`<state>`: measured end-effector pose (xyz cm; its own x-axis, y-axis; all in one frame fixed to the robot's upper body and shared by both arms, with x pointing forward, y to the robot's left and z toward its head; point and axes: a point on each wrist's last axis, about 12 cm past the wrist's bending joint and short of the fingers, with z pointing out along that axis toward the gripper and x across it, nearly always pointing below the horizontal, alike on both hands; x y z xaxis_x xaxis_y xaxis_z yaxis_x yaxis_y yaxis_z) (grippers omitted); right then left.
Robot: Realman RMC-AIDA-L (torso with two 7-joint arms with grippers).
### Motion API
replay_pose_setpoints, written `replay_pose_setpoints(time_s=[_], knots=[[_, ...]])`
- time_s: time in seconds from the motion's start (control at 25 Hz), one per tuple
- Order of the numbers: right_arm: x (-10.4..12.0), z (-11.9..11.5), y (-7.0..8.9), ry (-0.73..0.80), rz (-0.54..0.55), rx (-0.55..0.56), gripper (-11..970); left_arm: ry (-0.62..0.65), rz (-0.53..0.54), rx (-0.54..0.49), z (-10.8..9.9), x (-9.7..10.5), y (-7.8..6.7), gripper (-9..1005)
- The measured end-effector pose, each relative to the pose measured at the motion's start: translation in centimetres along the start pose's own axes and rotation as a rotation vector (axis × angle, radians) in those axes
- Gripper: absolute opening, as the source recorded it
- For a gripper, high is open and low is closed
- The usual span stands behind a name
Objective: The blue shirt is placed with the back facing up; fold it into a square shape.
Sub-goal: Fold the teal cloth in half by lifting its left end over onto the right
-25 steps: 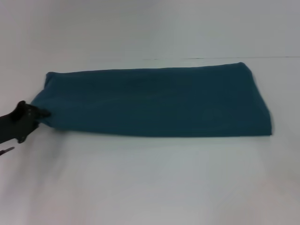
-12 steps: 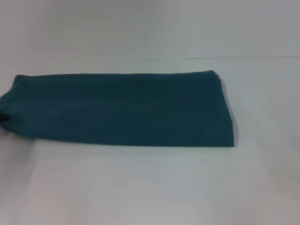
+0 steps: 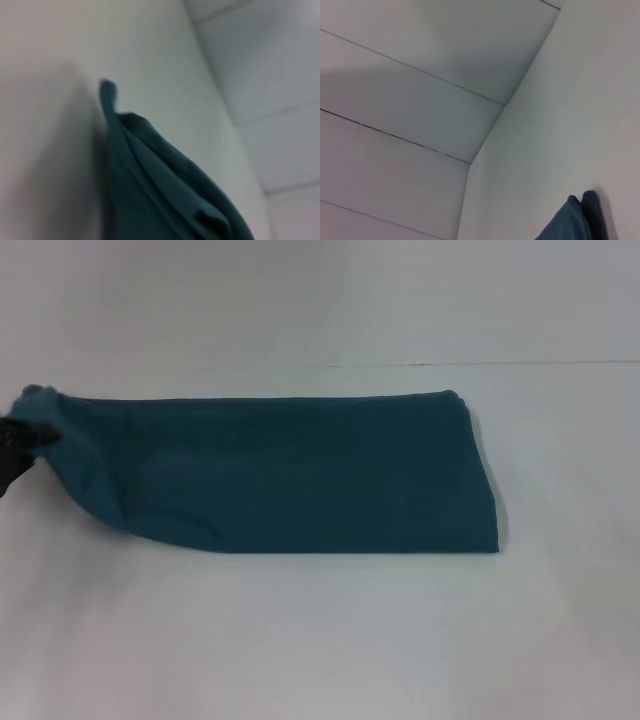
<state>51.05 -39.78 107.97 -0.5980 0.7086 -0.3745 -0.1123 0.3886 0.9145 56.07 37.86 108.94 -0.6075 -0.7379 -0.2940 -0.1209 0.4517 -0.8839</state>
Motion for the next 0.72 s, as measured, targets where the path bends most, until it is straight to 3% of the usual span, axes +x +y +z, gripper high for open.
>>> replay_pose_setpoints(time_s=[0.44,0.56,0.72], knots=[[0.4,0.3,0.0,0.009,0.002,-0.008,674,0.162,0.118,0.23,4.5,0.4,-7.2,42],[0.6,0.4,0.0,0.016,0.002,-0.01,674,0.185,0.136,0.259,5.2,0.5,-8.4,48],[0.7,0.4,0.0,0.02,0.001,-0.011,674,0.191,0.14,0.269,5.3,0.5,-8.7,55]])
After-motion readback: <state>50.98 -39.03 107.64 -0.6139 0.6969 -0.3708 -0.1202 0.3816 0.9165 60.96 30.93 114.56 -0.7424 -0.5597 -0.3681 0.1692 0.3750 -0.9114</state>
